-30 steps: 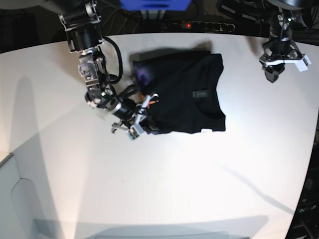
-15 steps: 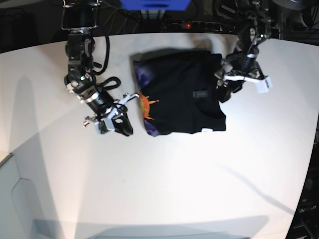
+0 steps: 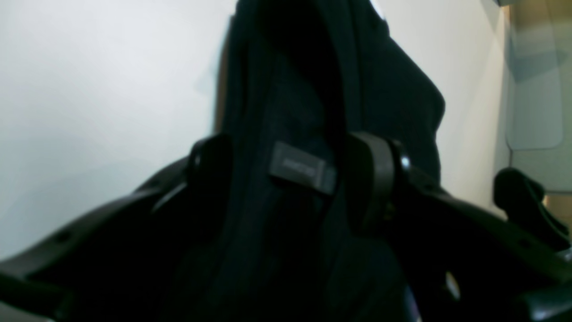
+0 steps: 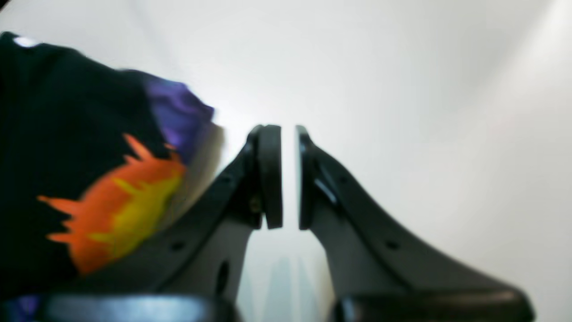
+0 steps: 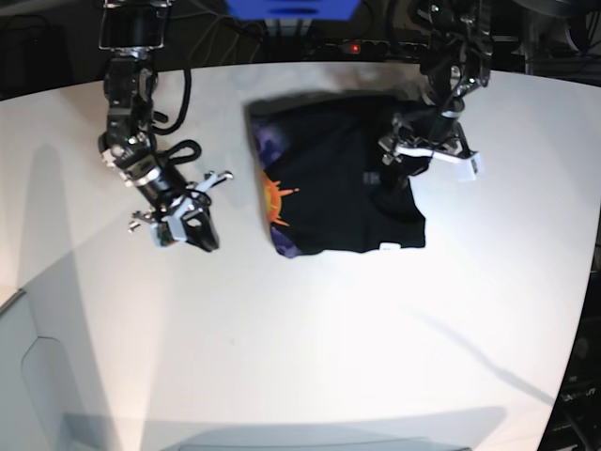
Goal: Fold the T-shirt properly
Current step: 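Grasp the bundle with the left gripper and drag it toward the right gripper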
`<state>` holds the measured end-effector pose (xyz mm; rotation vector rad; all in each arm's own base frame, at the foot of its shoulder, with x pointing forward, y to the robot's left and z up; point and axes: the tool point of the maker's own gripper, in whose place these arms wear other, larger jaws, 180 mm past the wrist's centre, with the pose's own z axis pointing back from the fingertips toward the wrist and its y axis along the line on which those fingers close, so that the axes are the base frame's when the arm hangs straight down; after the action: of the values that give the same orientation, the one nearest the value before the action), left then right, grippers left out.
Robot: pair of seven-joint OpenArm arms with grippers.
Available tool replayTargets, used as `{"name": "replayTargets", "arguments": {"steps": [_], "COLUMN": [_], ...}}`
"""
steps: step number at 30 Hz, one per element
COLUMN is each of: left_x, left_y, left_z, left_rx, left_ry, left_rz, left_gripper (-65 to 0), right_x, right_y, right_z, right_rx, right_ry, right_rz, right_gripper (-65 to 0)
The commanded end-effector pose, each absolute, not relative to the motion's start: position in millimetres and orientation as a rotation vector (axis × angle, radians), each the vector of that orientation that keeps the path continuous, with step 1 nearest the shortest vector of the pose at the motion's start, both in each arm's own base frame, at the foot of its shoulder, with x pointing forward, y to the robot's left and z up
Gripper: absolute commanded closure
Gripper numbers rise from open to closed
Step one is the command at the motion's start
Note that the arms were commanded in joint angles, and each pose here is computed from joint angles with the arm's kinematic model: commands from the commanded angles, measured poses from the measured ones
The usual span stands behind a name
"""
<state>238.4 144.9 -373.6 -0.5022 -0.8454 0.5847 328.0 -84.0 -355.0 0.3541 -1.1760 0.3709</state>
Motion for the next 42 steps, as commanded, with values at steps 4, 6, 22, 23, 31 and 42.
{"name": "replayTargets", "arguments": {"steps": [4,6,22,23,31,42], "left_x": [241,241,254,254,293,338], "left_y": [153,153,119,119,94,-20], "left_z": [-385,-392,-415,-415,-412,-412], "left_rx": [-0.483,-0.478,-0.520,-0.520,-0.541,-0.429], "left_ry": [-0.834,-0.819,-0.740,-0.741,-0.627,-0.481], "left_rz": [0.613,0.621,0.510,0.509,0.267,-0.716], "left_gripper": [-38.1,-38.1,-10.5,-5.0,0.0,0.0], "right_x": [334,334,337,337,347,328], "right_y": [-81,-80,-103,-109,-194,-269], "right_z": [-339,-339,-338,-338,-320,-315], "right_rx": [0.376,0.375,0.324,0.311,0.141,-0.008], "right_ry": [-1.234,-1.233,-1.237,-1.240,-1.304,-1.316], "right_rz": [0.378,0.379,0.366,0.353,0.185,0.021], "right_gripper": [-3.8,-3.8,-3.8,-3.8,-3.8,-3.8]}}
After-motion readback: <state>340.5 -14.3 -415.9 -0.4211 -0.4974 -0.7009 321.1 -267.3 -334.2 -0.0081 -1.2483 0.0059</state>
